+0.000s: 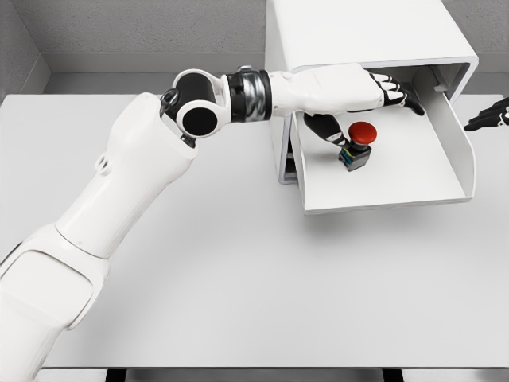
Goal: Slide open multi-storey tabletop storage cabinets and put open load switch and slide close multi-storey tabletop storage cabinets
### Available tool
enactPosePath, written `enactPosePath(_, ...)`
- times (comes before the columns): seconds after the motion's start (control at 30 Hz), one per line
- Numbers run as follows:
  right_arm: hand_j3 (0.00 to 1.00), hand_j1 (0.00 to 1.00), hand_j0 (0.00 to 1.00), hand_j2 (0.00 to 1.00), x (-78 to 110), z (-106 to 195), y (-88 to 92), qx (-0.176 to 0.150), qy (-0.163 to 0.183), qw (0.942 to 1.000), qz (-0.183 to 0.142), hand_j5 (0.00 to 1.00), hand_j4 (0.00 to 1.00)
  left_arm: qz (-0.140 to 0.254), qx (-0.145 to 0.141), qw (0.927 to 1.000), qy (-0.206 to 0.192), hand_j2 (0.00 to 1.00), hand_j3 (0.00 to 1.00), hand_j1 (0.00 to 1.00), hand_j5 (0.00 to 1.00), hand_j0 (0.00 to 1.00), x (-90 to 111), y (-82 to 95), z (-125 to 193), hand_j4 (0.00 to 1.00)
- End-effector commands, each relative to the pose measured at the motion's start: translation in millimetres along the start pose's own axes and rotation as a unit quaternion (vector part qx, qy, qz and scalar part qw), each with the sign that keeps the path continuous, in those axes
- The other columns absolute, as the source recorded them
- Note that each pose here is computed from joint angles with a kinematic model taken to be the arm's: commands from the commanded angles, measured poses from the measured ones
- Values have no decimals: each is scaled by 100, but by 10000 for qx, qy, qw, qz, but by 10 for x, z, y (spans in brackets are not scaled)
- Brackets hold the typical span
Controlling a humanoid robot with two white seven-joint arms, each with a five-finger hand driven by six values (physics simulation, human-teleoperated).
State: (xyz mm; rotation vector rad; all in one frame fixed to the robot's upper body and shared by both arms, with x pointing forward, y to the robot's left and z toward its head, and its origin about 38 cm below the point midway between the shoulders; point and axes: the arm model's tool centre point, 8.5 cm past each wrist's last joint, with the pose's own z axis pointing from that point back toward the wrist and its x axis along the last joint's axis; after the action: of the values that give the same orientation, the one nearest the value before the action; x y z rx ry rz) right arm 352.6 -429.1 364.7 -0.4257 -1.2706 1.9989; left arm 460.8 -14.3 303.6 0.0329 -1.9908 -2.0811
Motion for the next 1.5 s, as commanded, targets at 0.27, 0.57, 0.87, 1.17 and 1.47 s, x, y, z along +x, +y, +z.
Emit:
enactPosePath(0.27,100,100,100,100,10,-7,10,11,-15,10000,-25,100,100,64,294,9994,-152,95,95,95,95,95,12,224,375,95)
enactPosePath(0.57,100,100,100,100,83,-161,118,17,-263,9996,-138,100,100,665,122,9972,-307,100,100,100,100,100,299,465,2067,100)
enactPosePath(0.87,100,100,100,100,135,-425,309,-463,-694,9936,-761,100,100,1020,97,9946,-141,100,100,100,100,100,288,358,2337,100)
enactPosePath(1.17,100,100,100,100,159,-324,239,-569,-646,9936,-732,100,100,1023,105,9945,-178,100,100,100,100,100,294,358,2310,100)
enactPosePath(1.47,100,100,100,100,172,-320,186,-862,-686,9906,-815,100,100,1027,114,9946,-133,100,100,100,100,100,264,362,2315,100)
